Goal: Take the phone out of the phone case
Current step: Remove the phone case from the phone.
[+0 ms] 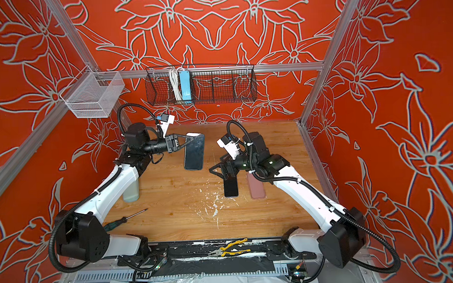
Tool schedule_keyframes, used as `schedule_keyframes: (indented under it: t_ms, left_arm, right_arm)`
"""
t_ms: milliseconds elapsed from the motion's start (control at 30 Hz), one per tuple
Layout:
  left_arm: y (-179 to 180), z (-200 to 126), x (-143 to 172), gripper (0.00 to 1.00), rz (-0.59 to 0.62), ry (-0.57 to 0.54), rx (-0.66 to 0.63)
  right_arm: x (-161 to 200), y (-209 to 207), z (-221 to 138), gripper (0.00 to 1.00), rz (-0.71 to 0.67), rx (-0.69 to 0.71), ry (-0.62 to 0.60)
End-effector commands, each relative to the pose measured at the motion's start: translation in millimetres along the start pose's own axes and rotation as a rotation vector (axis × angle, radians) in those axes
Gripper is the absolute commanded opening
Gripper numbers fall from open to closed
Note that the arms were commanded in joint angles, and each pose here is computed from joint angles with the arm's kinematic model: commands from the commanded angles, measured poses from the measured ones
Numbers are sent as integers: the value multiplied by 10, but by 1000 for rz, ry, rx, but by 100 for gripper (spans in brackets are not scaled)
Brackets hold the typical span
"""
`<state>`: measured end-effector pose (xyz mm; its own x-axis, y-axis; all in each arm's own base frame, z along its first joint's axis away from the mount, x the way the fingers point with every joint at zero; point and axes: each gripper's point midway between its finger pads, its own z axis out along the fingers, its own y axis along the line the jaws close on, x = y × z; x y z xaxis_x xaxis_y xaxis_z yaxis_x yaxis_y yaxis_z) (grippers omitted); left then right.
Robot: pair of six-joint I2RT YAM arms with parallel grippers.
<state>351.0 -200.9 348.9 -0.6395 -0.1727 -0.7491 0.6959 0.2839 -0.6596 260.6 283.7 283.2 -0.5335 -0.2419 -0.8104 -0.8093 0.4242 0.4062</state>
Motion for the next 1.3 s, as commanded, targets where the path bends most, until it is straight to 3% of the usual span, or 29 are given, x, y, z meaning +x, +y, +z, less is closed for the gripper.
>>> schedule_keyframes:
  t_ms: [0, 600, 1267]
  left_arm:
    - [-154, -19, -107, 0, 87, 11, 45]
    - [-337, -71, -39, 0, 165, 93, 69]
    - [-434, -54, 27, 0, 176, 109, 154]
  right_arm:
    - [-9, 23, -18, 95, -50, -9, 19]
    - [67, 162, 44, 82, -100, -114, 99]
    - [25, 262, 354, 78, -170, -137, 108]
